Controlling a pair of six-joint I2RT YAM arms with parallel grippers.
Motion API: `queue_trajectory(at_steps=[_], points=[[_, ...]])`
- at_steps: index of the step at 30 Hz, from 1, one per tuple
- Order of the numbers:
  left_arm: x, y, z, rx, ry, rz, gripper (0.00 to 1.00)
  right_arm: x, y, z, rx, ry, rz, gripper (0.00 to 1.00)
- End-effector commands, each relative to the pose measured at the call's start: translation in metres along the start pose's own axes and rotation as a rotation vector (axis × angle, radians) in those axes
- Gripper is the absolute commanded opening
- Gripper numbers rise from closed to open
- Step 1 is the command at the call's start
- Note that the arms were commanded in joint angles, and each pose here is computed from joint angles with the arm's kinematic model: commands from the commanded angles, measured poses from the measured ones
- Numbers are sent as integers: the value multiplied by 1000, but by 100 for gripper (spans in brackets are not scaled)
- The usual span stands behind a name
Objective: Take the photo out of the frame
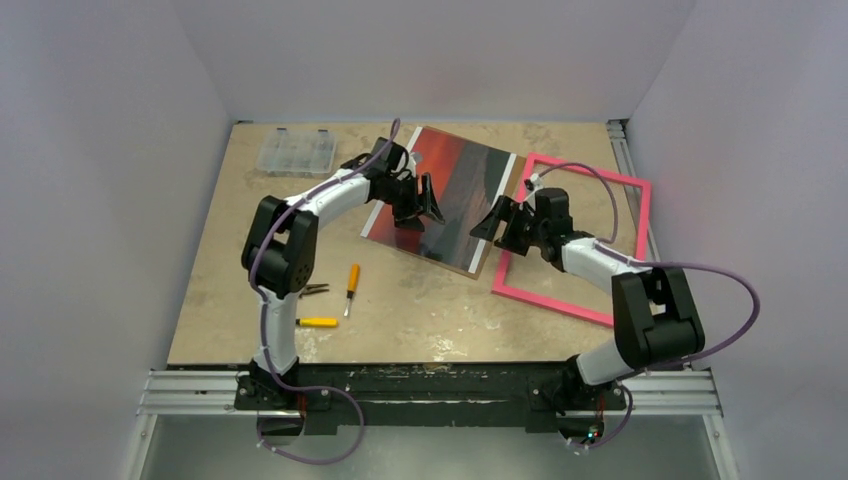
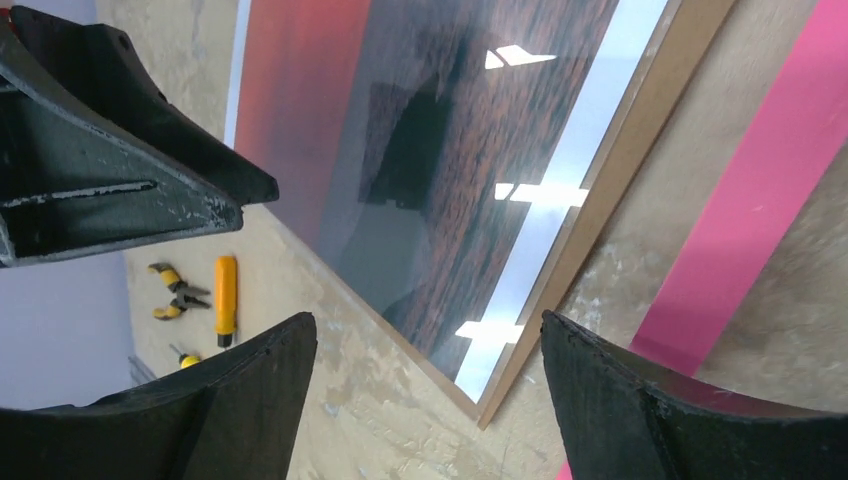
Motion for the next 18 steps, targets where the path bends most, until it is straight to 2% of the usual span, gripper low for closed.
queue_trajectory(at_steps=[1, 8, 12, 18], points=[[1, 0, 3, 38, 0, 11, 60, -2, 0, 17, 159, 41, 5, 78], [2, -3, 2, 36, -56, 32, 59, -5, 6, 22, 198, 117, 33, 62], [17, -33, -1, -49, -48, -75, 62, -5, 12, 39, 170, 28, 73, 65], [50, -79, 31, -108, -119, -181, 67, -19, 36, 70, 173, -49, 101, 70]])
Point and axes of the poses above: each gripper's point midway between its finger pads, its own y axis out along the fingers, its own z axis along the line the jaws close on, x = y × z, the point moved 7 cm from there along -y, back along the fingers, and after that the axes turned 5 degrees about -y, right-handed, at the moved point
